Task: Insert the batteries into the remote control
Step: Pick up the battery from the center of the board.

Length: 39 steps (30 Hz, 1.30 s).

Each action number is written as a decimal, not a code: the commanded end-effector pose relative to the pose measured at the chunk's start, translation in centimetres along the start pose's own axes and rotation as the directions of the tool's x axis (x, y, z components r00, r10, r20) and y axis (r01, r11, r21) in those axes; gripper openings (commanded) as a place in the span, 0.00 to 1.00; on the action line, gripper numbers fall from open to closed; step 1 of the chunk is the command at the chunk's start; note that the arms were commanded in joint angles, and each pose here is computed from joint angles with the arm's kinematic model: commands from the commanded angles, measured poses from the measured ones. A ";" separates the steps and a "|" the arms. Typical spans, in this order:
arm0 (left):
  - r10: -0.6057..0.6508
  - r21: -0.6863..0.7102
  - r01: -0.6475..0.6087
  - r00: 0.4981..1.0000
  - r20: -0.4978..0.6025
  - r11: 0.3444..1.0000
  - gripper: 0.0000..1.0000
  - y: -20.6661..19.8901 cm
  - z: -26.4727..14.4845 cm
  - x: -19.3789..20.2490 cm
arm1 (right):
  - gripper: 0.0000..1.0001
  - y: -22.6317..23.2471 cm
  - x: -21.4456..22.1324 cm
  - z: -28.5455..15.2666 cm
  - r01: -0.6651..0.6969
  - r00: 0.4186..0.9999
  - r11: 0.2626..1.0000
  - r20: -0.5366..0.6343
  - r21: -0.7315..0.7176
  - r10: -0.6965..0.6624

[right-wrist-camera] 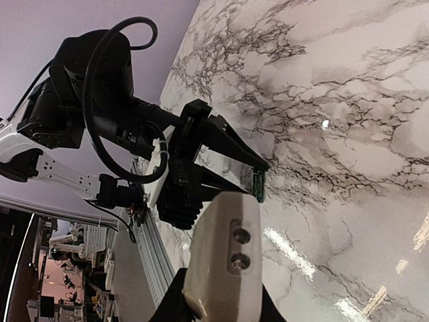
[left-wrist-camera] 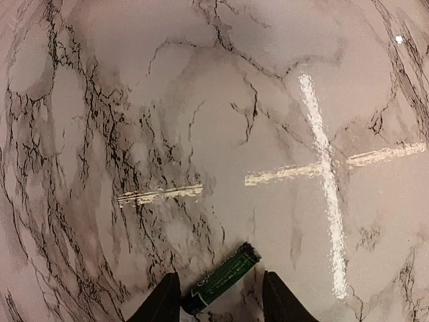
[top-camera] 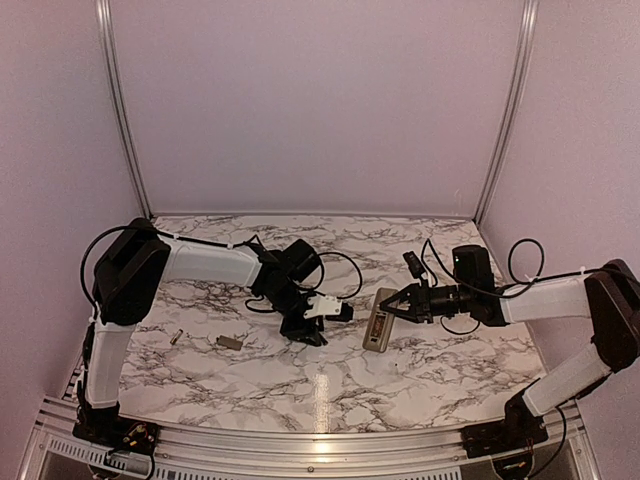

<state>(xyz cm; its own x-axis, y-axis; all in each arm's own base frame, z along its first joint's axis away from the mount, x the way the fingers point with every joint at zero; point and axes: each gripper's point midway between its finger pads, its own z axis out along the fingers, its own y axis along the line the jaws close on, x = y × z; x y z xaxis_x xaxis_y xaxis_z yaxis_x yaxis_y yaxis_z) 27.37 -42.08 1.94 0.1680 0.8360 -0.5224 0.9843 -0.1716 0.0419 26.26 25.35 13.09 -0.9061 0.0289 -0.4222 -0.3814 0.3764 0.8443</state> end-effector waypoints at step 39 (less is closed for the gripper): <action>-0.326 -0.196 0.328 0.944 0.043 0.924 0.00 -1.6 -1.5 -2.2 | 0.00 -0.6 -0.4 -0.1 -0.026 0.999 1.000 0.030 0.008 0.026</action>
<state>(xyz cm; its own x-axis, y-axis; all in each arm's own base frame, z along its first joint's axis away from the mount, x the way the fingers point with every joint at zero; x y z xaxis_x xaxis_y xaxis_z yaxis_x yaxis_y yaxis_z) 24.49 -43.12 2.08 -0.0053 0.8606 -0.5092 0.9987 0.0305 0.0412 25.94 25.20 12.03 -0.9196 0.0339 -0.3913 -0.3497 0.3830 0.8550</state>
